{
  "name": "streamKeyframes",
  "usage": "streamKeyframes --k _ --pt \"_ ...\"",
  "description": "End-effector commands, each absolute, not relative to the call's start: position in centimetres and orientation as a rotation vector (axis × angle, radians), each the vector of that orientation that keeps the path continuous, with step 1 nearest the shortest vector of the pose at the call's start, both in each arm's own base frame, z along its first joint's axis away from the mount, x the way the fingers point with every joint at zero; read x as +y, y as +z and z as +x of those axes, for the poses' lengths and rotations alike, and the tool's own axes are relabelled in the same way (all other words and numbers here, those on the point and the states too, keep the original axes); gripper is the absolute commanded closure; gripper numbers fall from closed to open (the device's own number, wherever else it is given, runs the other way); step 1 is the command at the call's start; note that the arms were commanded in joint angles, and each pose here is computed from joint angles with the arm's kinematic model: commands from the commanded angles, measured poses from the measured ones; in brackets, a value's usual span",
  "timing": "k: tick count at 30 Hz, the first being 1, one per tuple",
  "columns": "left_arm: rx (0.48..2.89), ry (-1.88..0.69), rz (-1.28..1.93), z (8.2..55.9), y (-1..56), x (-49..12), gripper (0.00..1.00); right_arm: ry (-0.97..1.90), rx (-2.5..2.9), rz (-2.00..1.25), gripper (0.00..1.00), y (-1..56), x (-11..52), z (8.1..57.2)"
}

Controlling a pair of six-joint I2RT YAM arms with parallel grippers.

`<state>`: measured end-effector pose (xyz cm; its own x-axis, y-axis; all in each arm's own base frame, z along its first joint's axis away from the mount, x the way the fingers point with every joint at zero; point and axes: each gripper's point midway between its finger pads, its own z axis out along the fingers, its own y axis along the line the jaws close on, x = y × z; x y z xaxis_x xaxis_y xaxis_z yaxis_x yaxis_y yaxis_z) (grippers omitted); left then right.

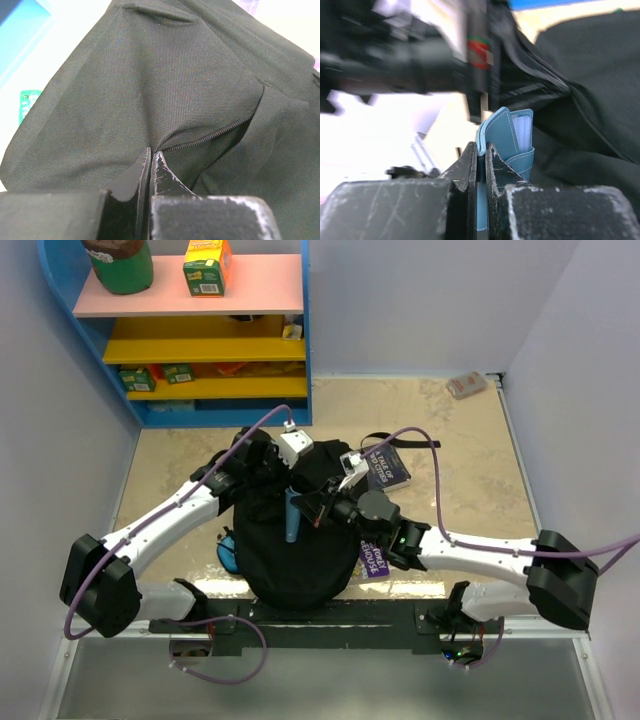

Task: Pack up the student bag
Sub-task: Place the personal item in the student bag.

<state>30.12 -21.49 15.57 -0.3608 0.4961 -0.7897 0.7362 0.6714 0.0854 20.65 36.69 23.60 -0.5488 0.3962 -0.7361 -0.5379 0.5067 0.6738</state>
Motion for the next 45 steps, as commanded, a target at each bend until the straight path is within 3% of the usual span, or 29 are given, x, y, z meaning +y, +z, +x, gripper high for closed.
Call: streamKeyframes --k 1,2,4,5,6,9,12,17,24,33,40,45 --pt "1.945 -0.38 0.9 31.0 19.1 -22.1 1.0 1.173 1.756 -0.061 1.0 21.5 36.4 21.7" --pt "1.941 -0.373 0.904 31.0 19.1 -22.0 1.0 1.158 1.761 -0.05 1.0 20.7 36.2 21.8" --pt "1.946 -0.367 0.904 30.9 18.9 -21.8 1.0 1.09 1.792 -0.006 0.8 18.7 35.2 22.5" --pt "1.945 -0.363 0.906 30.9 18.9 -21.8 1.0 1.04 1.833 0.004 0.66 17.4 34.6 22.8" --pt "1.946 -0.36 0.909 30.9 18.8 -21.7 1.0 1.012 1.86 0.037 0.42 16.7 34.2 23.2" --pt "1.946 -0.361 0.91 30.9 18.8 -21.7 1.0 0.914 1.919 0.096 0.27 15.5 32.9 24.4" --pt "1.943 -0.369 0.912 30.9 18.8 -21.8 1.0 0.783 1.985 0.144 0.2 15.0 31.9 26.2" --pt "1.939 -0.383 0.916 30.8 18.9 -22.1 1.0 0.552 2.116 0.137 0.21 12.7 31.1 27.5" --pt "1.941 -0.373 0.92 30.9 18.7 -22.0 1.0 0.417 2.113 0.202 0.33 14.0 27.9 26.7" --pt "1.96 -0.365 0.943 31.1 17.5 -22.0 1.0 0.598 2.088 0.194 0.29 15.3 23.7 22.1" --pt "1.961 -0.363 0.954 31.1 17.3 -22.1 1.0 0.739 2.157 0.025 0.45 12.9 26.8 17.9" --pt "1.964 -0.355 0.999 31.0 16.7 -22.1 1.0 0.777 2.164 -0.106 0.39 11.3 29.0 15.9"
